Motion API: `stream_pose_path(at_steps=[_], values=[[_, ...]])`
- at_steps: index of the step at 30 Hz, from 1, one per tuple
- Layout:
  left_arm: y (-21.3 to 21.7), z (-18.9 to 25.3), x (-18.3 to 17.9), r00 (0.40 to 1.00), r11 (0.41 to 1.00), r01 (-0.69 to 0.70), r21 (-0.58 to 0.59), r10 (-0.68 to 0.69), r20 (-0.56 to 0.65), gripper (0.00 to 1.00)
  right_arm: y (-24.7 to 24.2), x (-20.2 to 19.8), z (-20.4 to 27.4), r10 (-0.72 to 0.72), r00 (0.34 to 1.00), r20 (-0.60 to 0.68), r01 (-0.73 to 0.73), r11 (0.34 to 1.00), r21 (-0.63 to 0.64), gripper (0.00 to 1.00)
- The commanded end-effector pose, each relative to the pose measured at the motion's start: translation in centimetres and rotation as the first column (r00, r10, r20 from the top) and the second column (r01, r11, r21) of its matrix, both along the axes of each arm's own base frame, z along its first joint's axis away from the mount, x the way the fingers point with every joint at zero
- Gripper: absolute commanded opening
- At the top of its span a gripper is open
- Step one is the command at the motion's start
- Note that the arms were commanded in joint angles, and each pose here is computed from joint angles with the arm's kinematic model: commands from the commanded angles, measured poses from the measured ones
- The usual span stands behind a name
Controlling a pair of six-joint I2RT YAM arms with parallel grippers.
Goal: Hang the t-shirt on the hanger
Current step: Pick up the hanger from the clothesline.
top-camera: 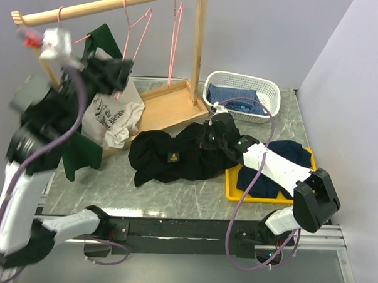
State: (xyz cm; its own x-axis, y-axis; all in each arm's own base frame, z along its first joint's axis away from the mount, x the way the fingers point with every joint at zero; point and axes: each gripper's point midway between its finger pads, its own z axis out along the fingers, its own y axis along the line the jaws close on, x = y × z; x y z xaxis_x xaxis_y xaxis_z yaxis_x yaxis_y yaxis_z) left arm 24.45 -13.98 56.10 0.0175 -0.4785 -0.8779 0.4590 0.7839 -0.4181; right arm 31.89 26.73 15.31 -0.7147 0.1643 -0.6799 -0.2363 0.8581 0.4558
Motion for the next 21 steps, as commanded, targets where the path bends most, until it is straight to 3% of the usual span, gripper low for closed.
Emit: stream_pose_path(at_steps=[1,6,10,15,21], values=[[0.5,-4.4,8.2,0.965,0.961,-0.178,0.210,0.212,-0.154,0.65,1.0,-0.1,2.4,0.047,0.997,0.064,-0.049,0.998,0.042,0.00],[3.1,-4.2,12.7,0.944,0.927,-0.256,0.275,0.301,-0.136,0.66,1.2,-0.6,3.2,0.064,0.994,0.084,-0.070,0.995,0.069,0.00],[3.8,-6.0,16.3,0.930,0.902,-0.269,0.339,0.335,-0.152,0.58,1.3,-0.7,2.8,0.073,0.994,0.078,-0.078,0.995,0.062,0.00],[3.8,-7.4,18.2,0.929,0.889,-0.250,0.384,0.332,-0.164,0.56,1.3,-0.6,2.3,0.075,0.994,0.075,-0.080,0.995,0.056,0.00],[3.6,-9.5,19.7,0.923,0.879,-0.243,0.409,0.340,-0.182,0.45,1.6,-0.4,2.3,0.083,0.994,0.074,-0.087,0.995,0.055,0.00]])
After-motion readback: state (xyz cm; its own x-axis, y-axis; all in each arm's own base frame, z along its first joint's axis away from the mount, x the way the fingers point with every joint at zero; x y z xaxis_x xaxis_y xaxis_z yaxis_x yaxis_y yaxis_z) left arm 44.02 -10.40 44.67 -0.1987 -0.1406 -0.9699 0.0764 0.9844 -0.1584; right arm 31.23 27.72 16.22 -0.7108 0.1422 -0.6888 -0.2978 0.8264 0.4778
